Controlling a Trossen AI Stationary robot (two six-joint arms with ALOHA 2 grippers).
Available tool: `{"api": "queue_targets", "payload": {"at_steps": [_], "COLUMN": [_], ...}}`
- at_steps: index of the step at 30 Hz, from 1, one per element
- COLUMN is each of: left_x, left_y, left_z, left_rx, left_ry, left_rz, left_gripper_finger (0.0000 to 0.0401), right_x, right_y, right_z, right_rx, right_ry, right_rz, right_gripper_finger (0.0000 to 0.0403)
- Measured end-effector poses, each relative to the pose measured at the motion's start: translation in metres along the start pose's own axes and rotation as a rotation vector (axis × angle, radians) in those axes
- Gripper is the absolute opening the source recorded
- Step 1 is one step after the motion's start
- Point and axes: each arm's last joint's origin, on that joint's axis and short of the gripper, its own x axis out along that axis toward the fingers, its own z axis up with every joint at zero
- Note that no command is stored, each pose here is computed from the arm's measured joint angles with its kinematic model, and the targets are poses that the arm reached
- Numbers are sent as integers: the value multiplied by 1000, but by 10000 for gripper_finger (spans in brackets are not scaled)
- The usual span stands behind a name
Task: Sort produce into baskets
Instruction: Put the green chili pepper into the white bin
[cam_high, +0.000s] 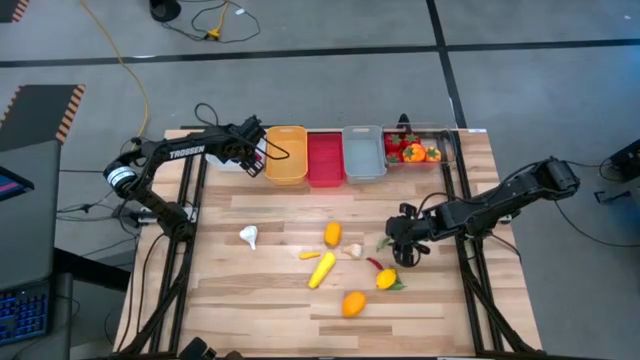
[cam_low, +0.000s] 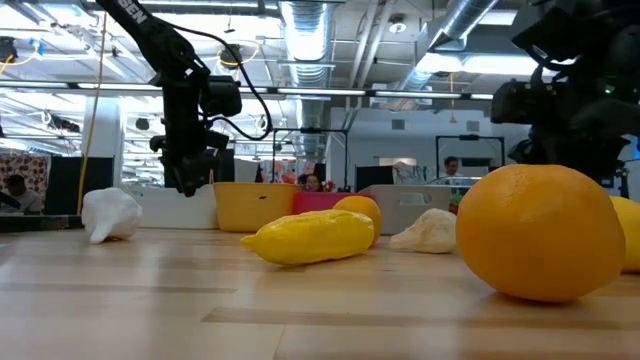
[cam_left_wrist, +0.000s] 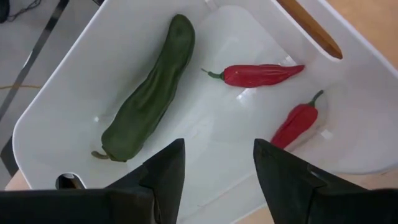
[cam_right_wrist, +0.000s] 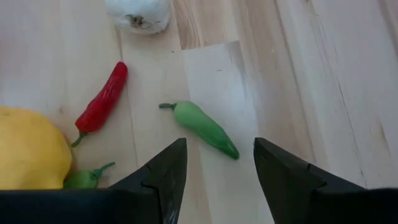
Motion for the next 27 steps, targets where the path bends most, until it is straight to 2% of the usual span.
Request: {"api": "queue_targets", "payload": {"at_steps": [12,17,27], "left_x": [0,0,0], "left_y": [0,0,0], "left_z": [0,0,0], "left_rx": [-2,-2,-2], "left_ry": [0,0,0], "left_rz": [0,0,0], "left_gripper_finger": [178,178,178], "right_x": [9,9,9], "right_y": [-2,-3,-2], "right_z": [-10,-9,-9], "right_rx": [2,-56,-129], "right_ry": [-32,-52,-44], "right_rz": [11,-29,-8], "right_gripper_finger": [163,157,155]}}
